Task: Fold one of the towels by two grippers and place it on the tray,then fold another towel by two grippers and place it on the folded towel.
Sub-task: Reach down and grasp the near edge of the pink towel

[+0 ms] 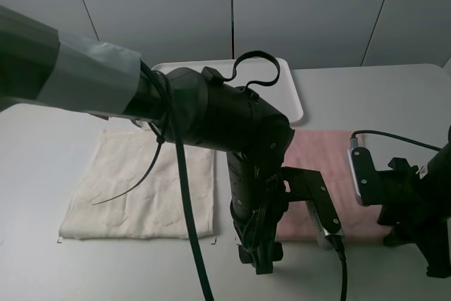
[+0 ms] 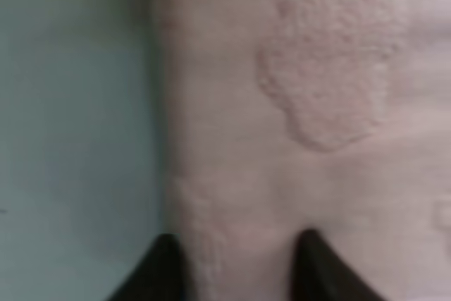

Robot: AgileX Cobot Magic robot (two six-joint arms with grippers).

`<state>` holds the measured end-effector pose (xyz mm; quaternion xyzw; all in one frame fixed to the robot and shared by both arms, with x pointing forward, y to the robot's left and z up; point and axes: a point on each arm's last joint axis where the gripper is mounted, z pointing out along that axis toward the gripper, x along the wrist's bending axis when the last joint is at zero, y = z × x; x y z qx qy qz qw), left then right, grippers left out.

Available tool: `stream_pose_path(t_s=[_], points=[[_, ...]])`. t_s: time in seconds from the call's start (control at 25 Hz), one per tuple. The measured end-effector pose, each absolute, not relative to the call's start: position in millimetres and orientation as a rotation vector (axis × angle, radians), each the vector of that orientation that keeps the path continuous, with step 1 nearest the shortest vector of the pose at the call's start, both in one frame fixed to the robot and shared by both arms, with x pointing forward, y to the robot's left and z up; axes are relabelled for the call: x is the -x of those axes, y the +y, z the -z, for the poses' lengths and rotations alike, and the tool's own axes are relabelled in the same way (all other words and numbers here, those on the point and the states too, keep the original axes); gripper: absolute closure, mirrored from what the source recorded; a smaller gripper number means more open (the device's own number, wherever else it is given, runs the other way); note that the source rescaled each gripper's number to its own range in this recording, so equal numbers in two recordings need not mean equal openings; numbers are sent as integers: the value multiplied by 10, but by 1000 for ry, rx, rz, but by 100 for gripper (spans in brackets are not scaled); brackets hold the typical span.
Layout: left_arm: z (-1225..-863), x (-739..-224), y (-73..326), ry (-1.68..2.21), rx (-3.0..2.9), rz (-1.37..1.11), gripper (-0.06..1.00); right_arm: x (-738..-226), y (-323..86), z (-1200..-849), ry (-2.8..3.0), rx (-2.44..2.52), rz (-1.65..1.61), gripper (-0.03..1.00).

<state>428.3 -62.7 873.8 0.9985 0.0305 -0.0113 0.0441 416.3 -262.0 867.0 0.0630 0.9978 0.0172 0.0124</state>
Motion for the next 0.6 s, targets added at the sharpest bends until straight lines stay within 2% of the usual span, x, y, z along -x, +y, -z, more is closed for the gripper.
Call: stream_pose_path(t_s=[0.08, 0.12, 0.32, 0.44, 0.6], points=[[-8738, -4283, -627, 93, -3052, 35, -5, -4175, -2619, -8671, 3097, -196, -57, 91], [-8738, -4283, -627, 93, -3052, 35, -5, -4179, -2618, -8671, 3093, -196, -58, 95], [-8738, -4283, -627, 100, -3052, 34, -1, -4179, -2618, -8671, 3093, -196, -58, 96], [-8738, -4289, -632, 97, -3047, 24, 20, -4179, -2618, -8671, 3093, -196, -58, 97], [-8731, -4304, -655, 138, -3021, 4, 66, -4179, -2617, -8671, 3092, -199, -60, 97]])
